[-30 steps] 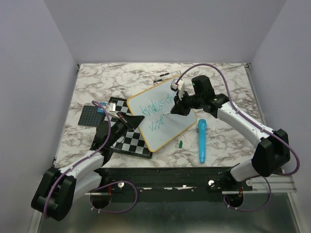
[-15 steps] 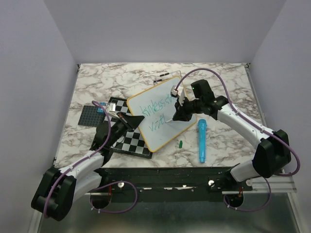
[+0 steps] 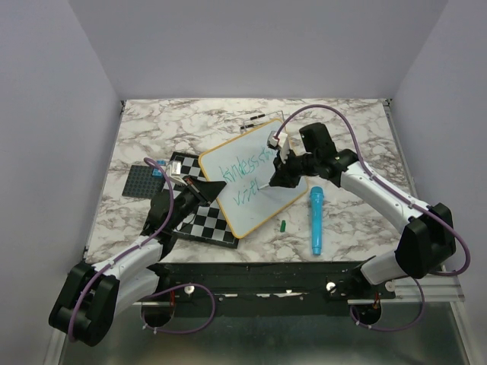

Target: Write a sentence on the whiteboard

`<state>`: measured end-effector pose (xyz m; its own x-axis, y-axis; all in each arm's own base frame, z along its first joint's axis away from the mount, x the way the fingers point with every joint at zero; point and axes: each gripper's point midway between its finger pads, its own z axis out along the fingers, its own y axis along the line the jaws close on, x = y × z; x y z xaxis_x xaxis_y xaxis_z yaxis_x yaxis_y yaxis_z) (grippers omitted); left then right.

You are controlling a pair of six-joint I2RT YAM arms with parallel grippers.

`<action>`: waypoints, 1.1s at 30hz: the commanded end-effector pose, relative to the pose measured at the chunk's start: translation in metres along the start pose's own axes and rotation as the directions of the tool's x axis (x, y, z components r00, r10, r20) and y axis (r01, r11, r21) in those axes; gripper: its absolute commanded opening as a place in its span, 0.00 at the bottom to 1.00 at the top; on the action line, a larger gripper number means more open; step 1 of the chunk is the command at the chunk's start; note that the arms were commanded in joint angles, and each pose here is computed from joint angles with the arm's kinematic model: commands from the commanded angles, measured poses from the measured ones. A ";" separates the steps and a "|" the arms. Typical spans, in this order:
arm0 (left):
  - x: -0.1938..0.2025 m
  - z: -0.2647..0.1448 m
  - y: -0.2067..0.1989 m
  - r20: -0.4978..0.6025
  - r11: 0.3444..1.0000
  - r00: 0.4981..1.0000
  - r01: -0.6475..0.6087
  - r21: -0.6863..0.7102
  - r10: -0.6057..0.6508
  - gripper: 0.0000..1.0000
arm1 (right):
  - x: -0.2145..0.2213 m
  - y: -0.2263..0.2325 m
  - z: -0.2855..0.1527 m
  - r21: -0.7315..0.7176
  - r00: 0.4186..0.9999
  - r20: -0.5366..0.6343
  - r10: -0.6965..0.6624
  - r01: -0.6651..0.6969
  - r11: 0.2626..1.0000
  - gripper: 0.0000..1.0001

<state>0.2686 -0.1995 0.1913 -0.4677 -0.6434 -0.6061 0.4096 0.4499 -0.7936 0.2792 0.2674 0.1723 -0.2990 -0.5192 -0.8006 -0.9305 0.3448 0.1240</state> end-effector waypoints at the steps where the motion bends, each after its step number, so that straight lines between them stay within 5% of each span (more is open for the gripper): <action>1: -0.025 -0.001 -0.048 0.086 0.983 0.995 -0.054 0.174 0.039 0.00 | -0.026 -0.007 -0.004 0.043 0.998 0.059 -0.029 0.026 0.999 0.00; 33: -0.025 -0.003 -0.046 0.088 0.984 0.995 -0.061 0.169 0.046 0.00 | -0.006 -0.020 -0.004 0.074 1.000 0.016 -0.002 0.001 0.997 0.01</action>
<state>0.2678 -0.1992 0.1920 -0.4675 -0.6426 -0.6071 0.4108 0.4502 -0.7928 0.3004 0.2636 0.1821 -0.3058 -0.4902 -0.8162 -0.9039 0.4187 0.0872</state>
